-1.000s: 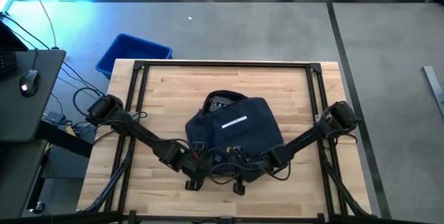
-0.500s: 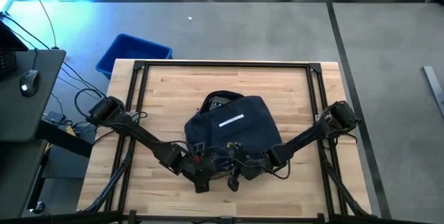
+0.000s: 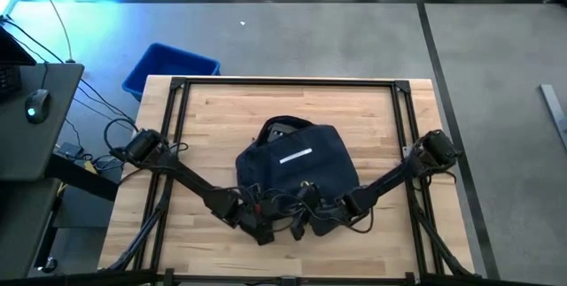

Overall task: Unpack backpack
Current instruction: Close the blue backpack

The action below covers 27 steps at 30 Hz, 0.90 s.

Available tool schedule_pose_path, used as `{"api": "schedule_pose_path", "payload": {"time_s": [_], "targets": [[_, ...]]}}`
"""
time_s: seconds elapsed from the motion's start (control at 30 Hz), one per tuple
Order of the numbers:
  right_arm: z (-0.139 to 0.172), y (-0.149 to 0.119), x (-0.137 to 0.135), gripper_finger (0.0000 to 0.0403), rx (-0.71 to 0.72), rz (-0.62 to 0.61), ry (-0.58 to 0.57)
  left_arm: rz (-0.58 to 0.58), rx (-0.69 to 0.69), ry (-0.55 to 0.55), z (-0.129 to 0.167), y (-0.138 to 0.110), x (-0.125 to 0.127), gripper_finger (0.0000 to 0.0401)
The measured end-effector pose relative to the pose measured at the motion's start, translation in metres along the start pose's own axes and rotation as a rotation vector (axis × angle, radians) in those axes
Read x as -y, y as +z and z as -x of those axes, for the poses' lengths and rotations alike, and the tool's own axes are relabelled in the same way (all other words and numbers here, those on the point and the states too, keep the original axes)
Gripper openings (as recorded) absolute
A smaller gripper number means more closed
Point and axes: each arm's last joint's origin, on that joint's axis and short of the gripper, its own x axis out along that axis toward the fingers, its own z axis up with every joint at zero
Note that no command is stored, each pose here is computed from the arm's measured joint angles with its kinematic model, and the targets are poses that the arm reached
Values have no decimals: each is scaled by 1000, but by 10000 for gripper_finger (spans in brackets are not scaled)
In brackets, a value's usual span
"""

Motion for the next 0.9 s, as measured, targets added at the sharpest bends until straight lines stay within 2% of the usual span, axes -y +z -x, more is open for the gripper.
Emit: {"api": "schedule_pose_path", "payload": {"time_s": [0.27, 0.4, 0.57, 0.7, 0.8, 0.9], "targets": [[-1, -19, 19, 0, -93, -30, -179, -134, 0, 150, 13, -22, 5, 2], [2, -23, 20, 0, -92, -23, -206, -164, -18, 164, 16, -28, 7, 1], [-4, -12, 7, 0, -75, 29, -44, -203, 18, 200, 17, -27, 6, 0], [-14, 5, 3, 1, -85, 108, 98, -322, 35, 224, 18, -28, 8, 0], [-20, 18, 5, 11, -73, 221, 149, -405, 35, 225, 19, -29, 9, 0], [-25, 28, 7, 33, -105, 411, 215, -459, 37, 231, 20, -29, 10, 0]]}}
